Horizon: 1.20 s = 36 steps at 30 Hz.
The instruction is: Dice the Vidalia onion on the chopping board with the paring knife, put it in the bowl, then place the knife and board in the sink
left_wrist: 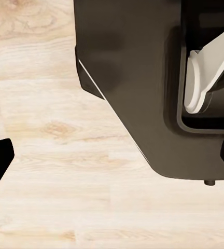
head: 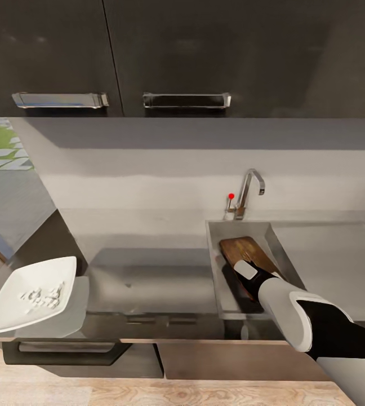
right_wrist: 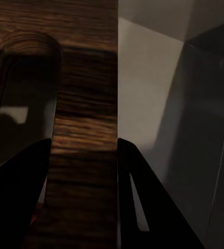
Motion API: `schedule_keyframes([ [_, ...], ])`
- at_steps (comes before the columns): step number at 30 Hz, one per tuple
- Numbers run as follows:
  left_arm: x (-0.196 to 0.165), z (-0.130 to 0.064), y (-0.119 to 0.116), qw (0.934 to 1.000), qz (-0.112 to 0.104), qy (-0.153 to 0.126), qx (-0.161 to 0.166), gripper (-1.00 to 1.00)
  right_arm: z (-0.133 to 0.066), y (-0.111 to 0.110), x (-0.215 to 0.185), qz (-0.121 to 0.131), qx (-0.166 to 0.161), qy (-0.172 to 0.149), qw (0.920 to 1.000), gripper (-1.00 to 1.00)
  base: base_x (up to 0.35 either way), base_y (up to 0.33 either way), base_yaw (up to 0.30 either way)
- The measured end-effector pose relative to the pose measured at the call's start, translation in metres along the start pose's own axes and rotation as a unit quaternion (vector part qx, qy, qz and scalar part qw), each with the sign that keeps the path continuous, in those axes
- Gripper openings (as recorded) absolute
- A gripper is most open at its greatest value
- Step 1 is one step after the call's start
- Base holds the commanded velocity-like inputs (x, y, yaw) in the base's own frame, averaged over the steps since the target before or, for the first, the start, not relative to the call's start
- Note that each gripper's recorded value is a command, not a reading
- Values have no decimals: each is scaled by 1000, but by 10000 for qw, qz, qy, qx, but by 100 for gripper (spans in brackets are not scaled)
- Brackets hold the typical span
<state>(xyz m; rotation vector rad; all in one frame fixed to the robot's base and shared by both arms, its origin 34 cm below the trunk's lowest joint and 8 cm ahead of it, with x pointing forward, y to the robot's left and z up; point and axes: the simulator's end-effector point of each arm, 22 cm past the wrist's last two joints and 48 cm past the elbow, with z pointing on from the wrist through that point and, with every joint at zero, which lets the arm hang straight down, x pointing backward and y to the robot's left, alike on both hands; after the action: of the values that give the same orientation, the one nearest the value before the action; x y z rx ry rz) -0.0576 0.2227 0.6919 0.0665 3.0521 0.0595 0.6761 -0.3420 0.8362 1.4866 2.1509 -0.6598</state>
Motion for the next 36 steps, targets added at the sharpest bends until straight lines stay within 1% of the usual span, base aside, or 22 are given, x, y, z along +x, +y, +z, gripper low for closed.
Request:
schedule_keyframes([
  [4,0,0,0,10000,0,2,2,100,1,-1,-3,113,1,-89,9999,-100,0,0,0],
  [5,0,0,0,10000,1,2,2,100,4,-5,1,97,25,-88,9999,-100,0,0,0],
  [6,0,0,0,10000,0,3,1,100,8,-11,9,117,70,-14,9999,-100,0,0,0],
  [7,0,0,0,10000,0,1,0,100,12,-14,15,78,59,-5,10000,-100,0,0,0],
  [9,0,0,0,10000,0,1,1,100,15,-13,16,11,-42,-53,10000,-100,0,0,0],
  [12,0,0,0,10000,-1,1,-1,100,17,-13,18,12,-89,-46,9999,-100,0,0,0],
  [24,0,0,0,10000,0,2,3,100,17,-12,18,8,-102,-45,9999,-100,0,0,0],
  [25,0,0,0,10000,0,3,1,100,16,-12,19,8,-103,-43,9999,100,0,0,0],
  [36,0,0,0,10000,0,1,1,100,14,-9,16,33,-149,-77,9999,100,0,0,0],
])
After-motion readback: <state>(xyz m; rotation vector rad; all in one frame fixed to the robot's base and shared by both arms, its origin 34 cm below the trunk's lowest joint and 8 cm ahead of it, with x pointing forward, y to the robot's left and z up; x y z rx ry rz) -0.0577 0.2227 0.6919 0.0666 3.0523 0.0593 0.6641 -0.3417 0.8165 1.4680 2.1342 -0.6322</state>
